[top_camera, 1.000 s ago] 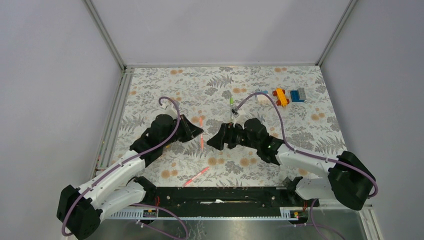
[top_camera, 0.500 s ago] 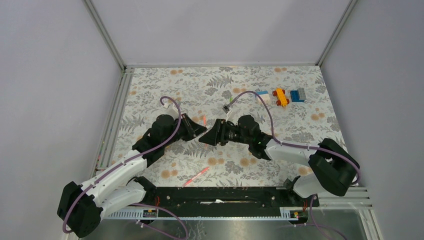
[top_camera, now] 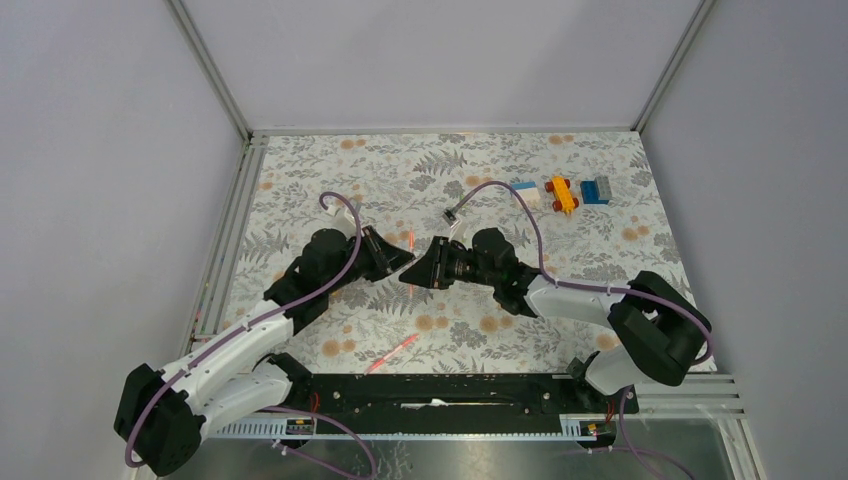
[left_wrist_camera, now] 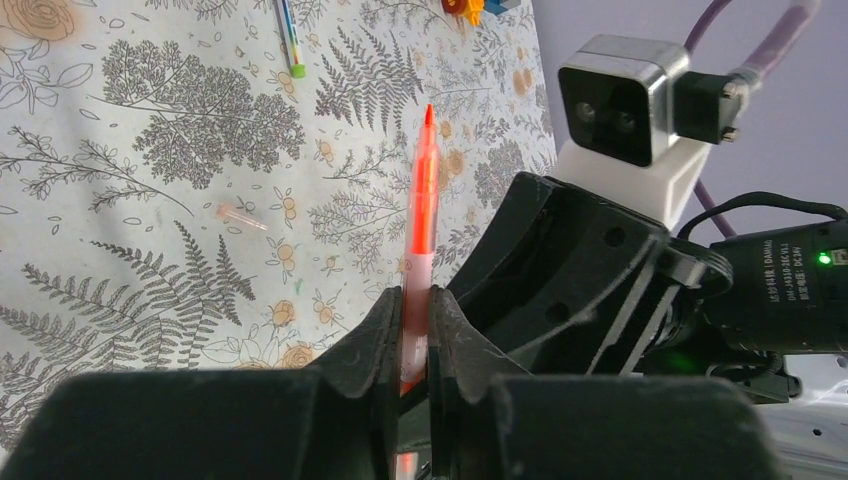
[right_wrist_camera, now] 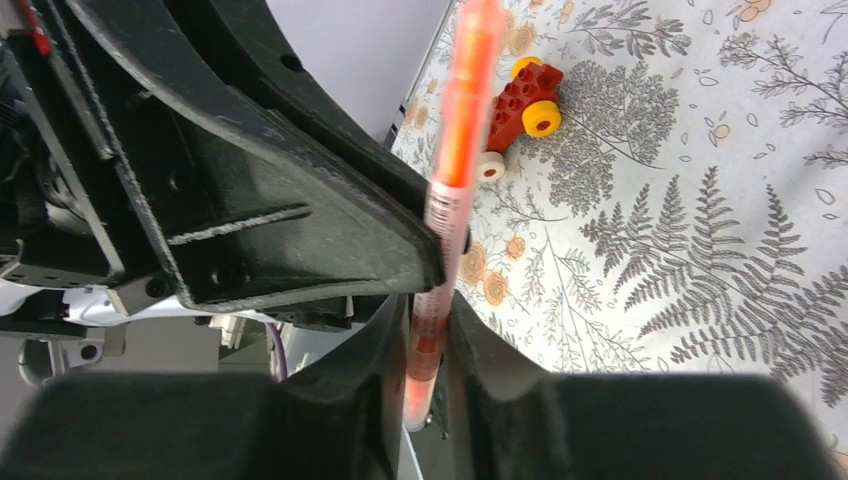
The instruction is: Insert the pens into the pen caps
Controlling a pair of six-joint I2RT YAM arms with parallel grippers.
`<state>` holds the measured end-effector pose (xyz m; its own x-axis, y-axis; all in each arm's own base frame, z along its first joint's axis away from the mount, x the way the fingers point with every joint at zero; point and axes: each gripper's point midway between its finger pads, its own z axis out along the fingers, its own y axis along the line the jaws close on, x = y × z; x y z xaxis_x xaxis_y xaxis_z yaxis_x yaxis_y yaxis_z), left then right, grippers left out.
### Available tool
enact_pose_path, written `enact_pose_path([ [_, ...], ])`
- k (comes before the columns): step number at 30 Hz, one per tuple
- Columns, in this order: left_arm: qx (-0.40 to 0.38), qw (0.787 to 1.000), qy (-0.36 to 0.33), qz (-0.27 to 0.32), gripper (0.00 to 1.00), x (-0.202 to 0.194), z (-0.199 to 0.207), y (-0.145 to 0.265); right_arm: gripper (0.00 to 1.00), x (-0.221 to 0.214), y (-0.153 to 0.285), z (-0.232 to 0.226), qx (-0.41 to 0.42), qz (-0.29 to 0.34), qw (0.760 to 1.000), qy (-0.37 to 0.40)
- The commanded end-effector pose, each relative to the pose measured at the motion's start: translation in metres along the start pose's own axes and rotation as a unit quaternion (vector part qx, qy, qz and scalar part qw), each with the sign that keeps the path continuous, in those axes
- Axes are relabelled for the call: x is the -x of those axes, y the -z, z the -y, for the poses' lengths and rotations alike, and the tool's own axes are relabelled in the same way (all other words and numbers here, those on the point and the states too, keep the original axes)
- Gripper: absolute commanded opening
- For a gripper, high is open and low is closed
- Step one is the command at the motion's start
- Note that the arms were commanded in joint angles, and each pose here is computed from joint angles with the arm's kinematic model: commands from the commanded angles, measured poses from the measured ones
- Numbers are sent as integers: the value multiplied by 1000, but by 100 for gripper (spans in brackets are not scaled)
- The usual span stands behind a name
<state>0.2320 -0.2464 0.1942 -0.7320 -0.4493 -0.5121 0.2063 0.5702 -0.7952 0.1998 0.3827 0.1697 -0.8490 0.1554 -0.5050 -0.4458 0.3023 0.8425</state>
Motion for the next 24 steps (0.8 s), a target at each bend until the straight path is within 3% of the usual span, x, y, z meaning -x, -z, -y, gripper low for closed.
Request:
enact_pose_path([
  [1,-34,999,-6,13,0,5,15,2,17,16,-4,-29,42,15,999,23],
  [4,-37,999,-11,9,0,4,16,2,0,16,-4,-28,41,14,999,24],
  [7,-43,999,-25,3,3,3,18,3,0,16,0,-26,30,18,999,30],
  [10,-39,998,-40,3,33,3,17,3,0,20,9,-12,-19,29,998,51],
  [15,-19,997,-69,14,56,8,8,3,0,33,47,25,-142,58,984,94],
  [24,53,987,-148,-19,61,-1,-26,-29,0,58,139,77,-327,108,930,128],
])
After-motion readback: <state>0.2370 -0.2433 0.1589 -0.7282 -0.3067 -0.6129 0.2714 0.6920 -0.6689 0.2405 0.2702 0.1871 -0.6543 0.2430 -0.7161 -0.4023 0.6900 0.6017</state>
